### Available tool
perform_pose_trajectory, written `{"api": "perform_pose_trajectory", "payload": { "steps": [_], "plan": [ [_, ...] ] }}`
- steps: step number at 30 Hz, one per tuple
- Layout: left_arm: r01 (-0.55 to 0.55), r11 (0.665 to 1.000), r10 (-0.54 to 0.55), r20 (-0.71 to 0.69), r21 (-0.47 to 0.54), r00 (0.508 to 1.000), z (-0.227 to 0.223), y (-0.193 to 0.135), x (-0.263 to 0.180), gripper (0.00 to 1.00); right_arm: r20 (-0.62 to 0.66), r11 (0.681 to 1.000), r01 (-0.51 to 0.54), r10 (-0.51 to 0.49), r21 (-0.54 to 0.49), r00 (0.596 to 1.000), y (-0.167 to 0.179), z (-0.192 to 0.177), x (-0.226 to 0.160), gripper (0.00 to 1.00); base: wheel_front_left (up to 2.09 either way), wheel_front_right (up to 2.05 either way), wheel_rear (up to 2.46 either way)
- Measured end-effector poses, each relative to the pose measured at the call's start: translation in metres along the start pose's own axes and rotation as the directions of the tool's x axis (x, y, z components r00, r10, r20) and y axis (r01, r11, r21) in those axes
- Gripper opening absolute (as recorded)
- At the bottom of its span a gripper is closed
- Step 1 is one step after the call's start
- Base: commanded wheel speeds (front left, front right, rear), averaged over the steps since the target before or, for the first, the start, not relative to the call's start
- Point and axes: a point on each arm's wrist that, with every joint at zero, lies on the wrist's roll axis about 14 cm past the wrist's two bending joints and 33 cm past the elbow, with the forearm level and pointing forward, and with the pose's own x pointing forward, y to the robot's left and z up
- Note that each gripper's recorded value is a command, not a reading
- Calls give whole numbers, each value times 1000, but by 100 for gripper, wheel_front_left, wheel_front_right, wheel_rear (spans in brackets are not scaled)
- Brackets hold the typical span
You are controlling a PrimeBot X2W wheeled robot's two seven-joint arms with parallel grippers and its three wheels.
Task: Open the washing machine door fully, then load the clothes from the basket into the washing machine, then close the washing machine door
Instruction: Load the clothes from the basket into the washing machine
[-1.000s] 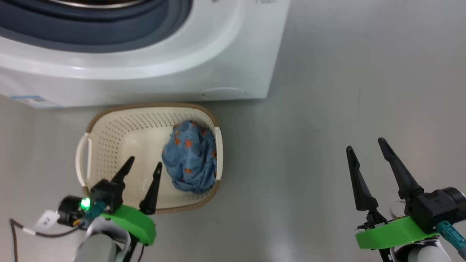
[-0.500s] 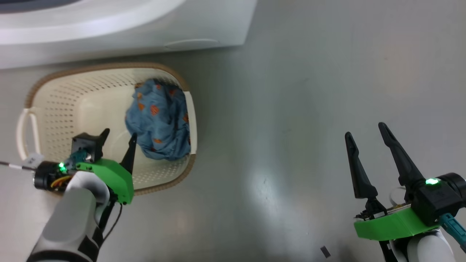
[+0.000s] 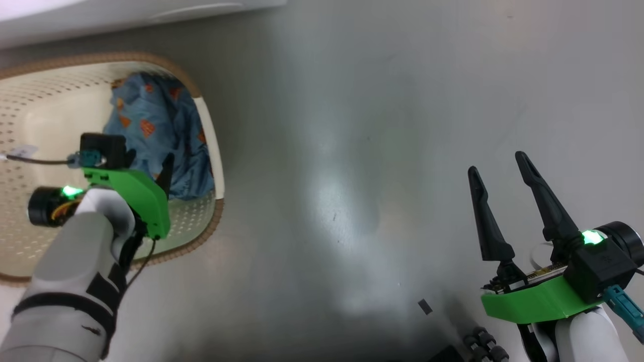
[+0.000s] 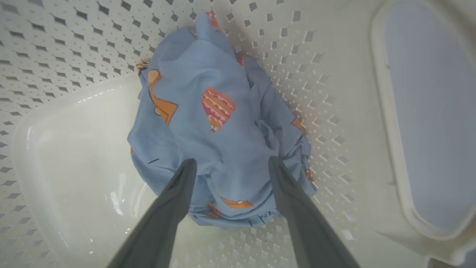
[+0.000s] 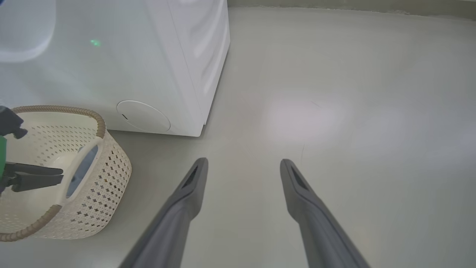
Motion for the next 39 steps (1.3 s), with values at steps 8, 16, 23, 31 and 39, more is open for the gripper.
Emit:
{"api": "perform_pose_trajectory", "payload": {
  "steps": [8, 16, 23, 31, 39],
  "plan": [
    [-6, 999, 2, -67, -51, 998, -4, 13, 27, 100, -48, 1000, 19, -19, -1, 999, -7, -19, -1, 100, 0, 0, 0],
    [-7, 995, -8, -147, -97, 989, -13, 13, 51, 100, -76, 1000, 28, -28, -13, 997, -11, -30, -2, 100, 0, 0, 0],
    [-24, 994, 1, -204, -109, 979, -23, 18, 64, 100, -93, 999, 46, -48, -22, 994, -18, -34, -7, 100, 0, 0, 0],
    [-24, 993, -3, -233, -112, 973, -28, 15, 67, 0, -89, 998, 56, -58, -19, 994, -20, -31, -8, 100, 0, 0, 0],
    [-35, 994, 11, -222, -103, 975, -24, 17, 59, 0, -50, 999, 44, -45, -15, 998, -18, -20, 0, 100, 0, 0, 0]
  ]
}}
